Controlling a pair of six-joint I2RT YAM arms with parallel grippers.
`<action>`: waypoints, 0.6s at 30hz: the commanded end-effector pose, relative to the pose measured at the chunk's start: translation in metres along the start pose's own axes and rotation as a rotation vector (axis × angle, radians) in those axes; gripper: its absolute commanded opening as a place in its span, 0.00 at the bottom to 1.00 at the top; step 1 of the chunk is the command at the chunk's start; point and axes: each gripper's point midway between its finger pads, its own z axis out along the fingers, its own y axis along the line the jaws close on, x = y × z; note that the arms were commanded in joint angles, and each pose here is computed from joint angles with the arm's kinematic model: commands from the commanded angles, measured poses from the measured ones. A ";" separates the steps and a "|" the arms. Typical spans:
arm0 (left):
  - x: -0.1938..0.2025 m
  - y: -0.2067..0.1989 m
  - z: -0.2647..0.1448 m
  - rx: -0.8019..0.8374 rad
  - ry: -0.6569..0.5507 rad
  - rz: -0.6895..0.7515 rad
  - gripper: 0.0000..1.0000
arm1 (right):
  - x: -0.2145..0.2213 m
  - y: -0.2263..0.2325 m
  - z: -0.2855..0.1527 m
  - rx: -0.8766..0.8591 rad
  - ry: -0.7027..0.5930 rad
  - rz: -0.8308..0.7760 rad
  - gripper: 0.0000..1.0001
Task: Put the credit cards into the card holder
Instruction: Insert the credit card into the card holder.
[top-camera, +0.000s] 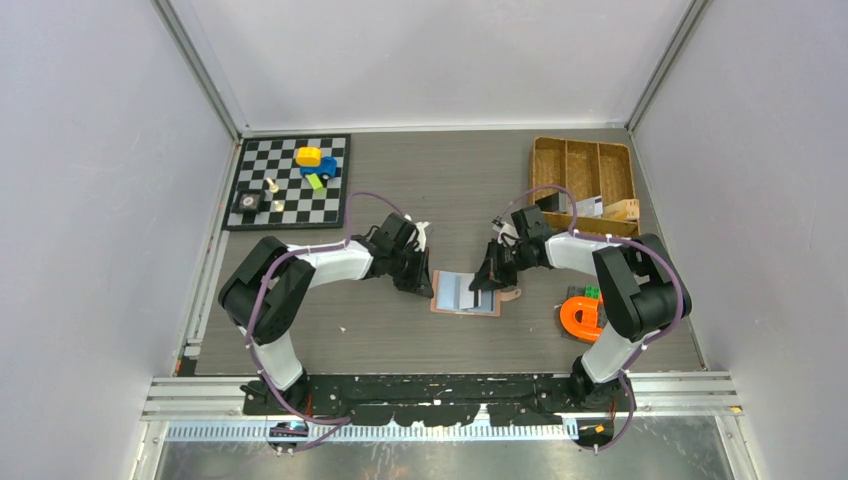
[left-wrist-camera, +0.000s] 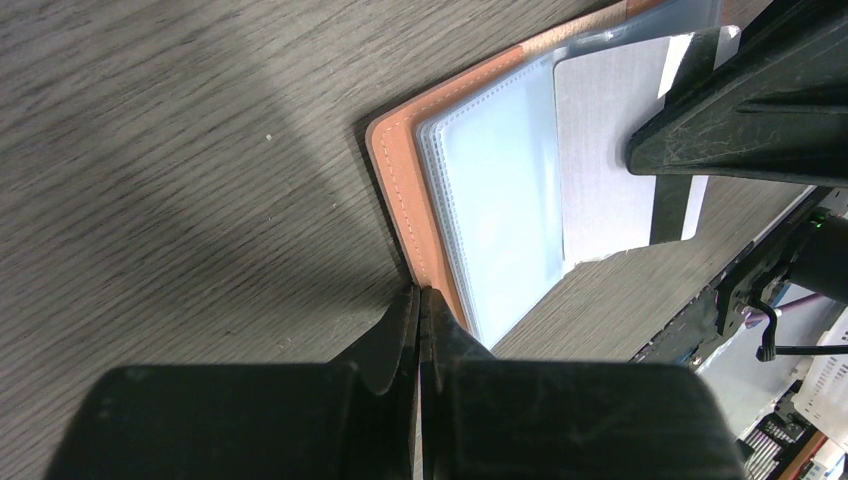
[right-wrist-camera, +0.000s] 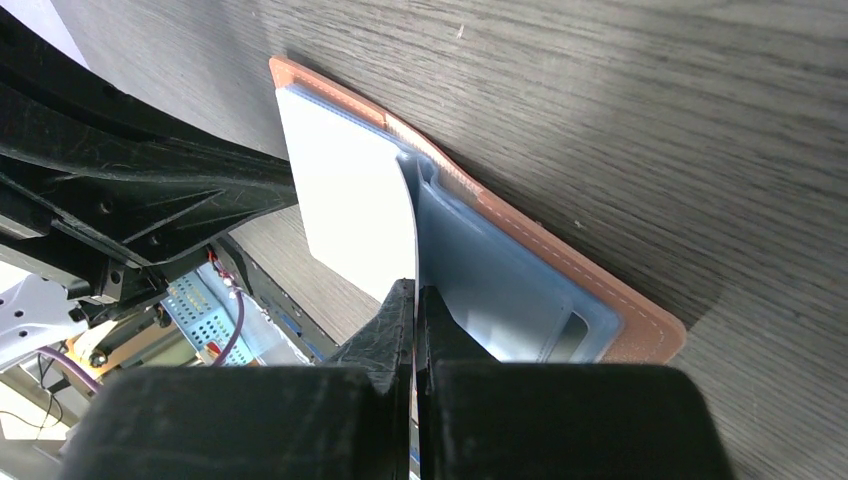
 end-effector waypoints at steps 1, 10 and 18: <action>0.029 0.049 0.010 -0.191 0.071 0.013 0.00 | 0.003 -0.025 0.005 0.111 -0.009 0.000 0.00; 0.028 0.045 0.010 -0.170 0.069 0.012 0.00 | 0.011 -0.026 0.019 0.114 0.002 0.001 0.01; 0.028 0.045 0.011 -0.165 0.071 0.010 0.00 | 0.015 -0.030 0.025 0.118 0.000 0.021 0.01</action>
